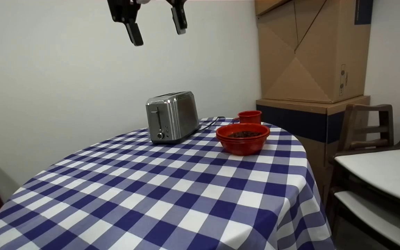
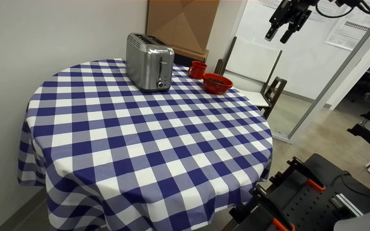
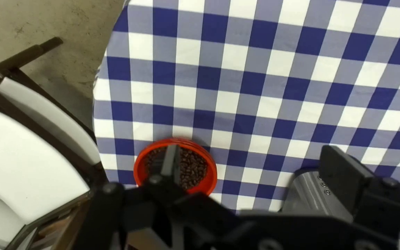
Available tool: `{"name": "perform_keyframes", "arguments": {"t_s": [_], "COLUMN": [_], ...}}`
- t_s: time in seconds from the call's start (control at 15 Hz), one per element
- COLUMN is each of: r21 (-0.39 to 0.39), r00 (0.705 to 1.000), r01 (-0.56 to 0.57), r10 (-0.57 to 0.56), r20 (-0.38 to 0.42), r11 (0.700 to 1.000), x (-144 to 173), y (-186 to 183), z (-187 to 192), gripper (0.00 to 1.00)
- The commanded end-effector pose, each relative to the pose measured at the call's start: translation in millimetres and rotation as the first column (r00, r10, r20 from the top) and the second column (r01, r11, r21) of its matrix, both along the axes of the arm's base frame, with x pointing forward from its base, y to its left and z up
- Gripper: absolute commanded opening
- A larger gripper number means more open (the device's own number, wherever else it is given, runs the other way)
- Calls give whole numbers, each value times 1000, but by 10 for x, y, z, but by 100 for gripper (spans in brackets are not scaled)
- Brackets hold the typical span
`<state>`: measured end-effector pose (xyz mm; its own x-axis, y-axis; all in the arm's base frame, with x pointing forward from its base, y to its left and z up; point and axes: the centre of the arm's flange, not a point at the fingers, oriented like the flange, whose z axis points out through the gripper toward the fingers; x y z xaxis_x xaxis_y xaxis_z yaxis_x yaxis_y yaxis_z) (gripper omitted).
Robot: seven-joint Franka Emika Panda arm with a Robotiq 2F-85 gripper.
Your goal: Turn on the toaster
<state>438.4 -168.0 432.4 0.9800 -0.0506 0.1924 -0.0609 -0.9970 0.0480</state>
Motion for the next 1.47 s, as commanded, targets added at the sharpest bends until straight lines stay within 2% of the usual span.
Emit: {"name": "perform_keyframes", "arguments": {"t_s": [0.0, 0.4, 0.47, 0.53, 0.6, 0.73, 1.27, 1.4], "r21": [-35, -5, 2, 6, 10, 7, 11, 8], "r00": [999, 995, 994, 994, 993, 990, 986, 983], "r01": [-38, -96, -105, -113, -122, -139, -167, -180], "r10": [38, 96, 105, 113, 122, 139, 167, 180], "r20": [-4, -2, 0, -1, -3, -5, 13, 19], "r11": [999, 995, 994, 994, 992, 990, 986, 984], "x": [735, 1521, 1619, 1705, 1786, 1924, 2310, 2380], "y": [129, 656, 753, 833, 923, 1060, 1439, 1537], "z": [-21, -169, -201, -229, -261, -329, -543, -590], "gripper": [100, 100, 97, 74, 72, 61, 0, 0]}}
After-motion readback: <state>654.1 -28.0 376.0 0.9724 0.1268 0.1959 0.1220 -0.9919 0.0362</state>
